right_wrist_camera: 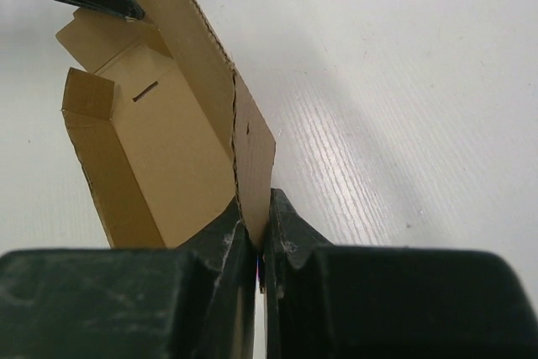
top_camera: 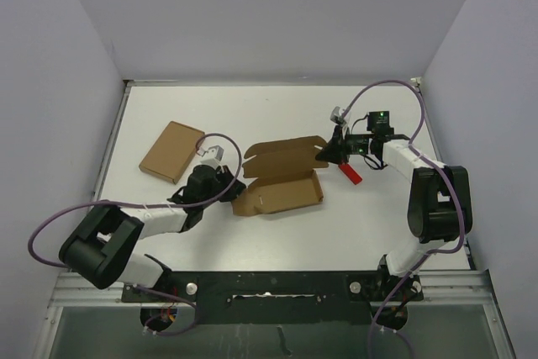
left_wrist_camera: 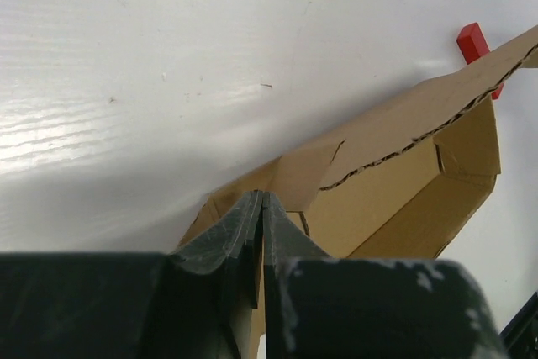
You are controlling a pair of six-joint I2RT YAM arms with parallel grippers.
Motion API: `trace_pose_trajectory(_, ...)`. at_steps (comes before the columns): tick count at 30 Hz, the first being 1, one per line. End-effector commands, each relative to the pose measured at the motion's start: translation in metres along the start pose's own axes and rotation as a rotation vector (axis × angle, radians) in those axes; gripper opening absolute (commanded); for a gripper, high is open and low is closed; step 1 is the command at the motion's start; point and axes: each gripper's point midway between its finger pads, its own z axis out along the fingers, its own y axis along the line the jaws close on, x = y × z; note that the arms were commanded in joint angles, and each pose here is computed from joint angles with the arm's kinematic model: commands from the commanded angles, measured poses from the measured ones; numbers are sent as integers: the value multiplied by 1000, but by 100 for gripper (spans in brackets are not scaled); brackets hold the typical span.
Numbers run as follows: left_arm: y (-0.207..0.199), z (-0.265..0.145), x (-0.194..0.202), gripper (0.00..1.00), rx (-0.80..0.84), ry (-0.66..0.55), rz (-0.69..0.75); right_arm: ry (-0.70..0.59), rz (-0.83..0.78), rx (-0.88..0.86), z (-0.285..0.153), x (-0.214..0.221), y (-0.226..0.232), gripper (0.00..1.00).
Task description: Fold the paper box
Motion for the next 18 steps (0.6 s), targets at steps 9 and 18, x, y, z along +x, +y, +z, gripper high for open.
trace_pose_trajectory(9,-49,22,-18,3,206,-176,40,-71,-51,-27,-4,-25,9,0)
trace_pose_trajectory(18,-46,22,-7,4,167,-210,31,-71,-29,-16,-3,-22,8,0)
